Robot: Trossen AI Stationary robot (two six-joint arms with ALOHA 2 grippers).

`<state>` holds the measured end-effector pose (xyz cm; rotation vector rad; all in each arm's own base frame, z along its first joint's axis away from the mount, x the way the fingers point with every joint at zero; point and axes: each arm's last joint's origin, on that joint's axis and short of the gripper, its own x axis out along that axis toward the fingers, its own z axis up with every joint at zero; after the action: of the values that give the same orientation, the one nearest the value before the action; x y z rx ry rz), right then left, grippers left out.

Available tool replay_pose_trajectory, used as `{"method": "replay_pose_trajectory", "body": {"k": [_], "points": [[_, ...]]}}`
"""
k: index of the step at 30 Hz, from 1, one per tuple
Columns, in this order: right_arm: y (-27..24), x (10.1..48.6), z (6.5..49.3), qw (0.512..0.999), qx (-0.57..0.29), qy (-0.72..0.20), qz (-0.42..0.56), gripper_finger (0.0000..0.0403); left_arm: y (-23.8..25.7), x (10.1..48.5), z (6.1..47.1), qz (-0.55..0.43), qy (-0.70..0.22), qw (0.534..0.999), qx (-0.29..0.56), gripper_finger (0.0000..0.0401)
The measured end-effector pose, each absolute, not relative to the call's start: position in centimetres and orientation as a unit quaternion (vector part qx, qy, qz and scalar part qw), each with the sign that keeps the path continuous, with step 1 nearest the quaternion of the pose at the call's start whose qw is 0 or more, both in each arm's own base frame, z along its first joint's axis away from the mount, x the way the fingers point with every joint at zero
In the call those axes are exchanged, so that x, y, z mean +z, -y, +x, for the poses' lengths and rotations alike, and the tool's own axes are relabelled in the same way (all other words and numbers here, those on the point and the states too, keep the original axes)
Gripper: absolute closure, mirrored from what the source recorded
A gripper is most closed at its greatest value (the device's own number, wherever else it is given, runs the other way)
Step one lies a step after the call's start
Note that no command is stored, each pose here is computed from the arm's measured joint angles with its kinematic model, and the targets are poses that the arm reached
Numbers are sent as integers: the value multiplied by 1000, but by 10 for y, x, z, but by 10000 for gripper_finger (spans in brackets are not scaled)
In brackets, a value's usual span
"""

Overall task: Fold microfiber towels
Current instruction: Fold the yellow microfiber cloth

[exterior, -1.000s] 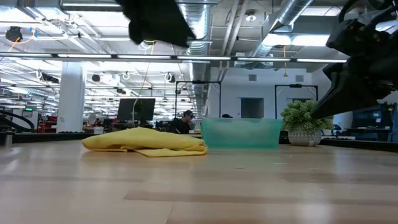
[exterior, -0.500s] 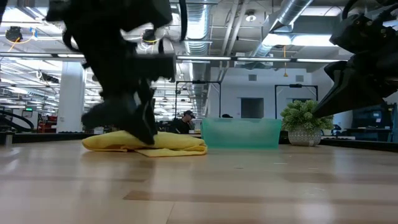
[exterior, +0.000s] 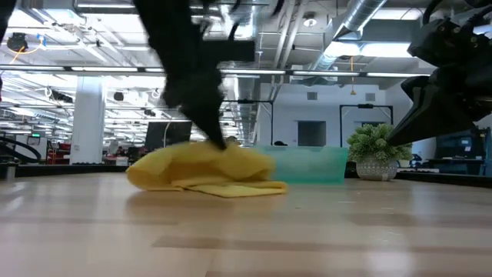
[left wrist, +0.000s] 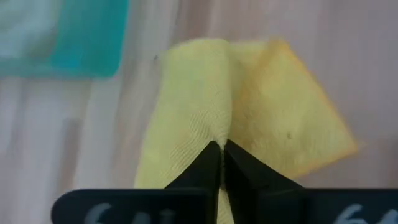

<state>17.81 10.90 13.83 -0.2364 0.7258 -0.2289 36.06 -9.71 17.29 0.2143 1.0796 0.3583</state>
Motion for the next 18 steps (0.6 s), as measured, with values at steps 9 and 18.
{"method": "replay_pose_trajectory", "body": {"k": [9,18], "points": [[-110,138,178,921,-102,-358,-111,390,143,258,386,66,-333,910,236,397],[-110,138,178,921,-103,-358,-111,390,106,232,382,-14,-341,876,341,392]]}}
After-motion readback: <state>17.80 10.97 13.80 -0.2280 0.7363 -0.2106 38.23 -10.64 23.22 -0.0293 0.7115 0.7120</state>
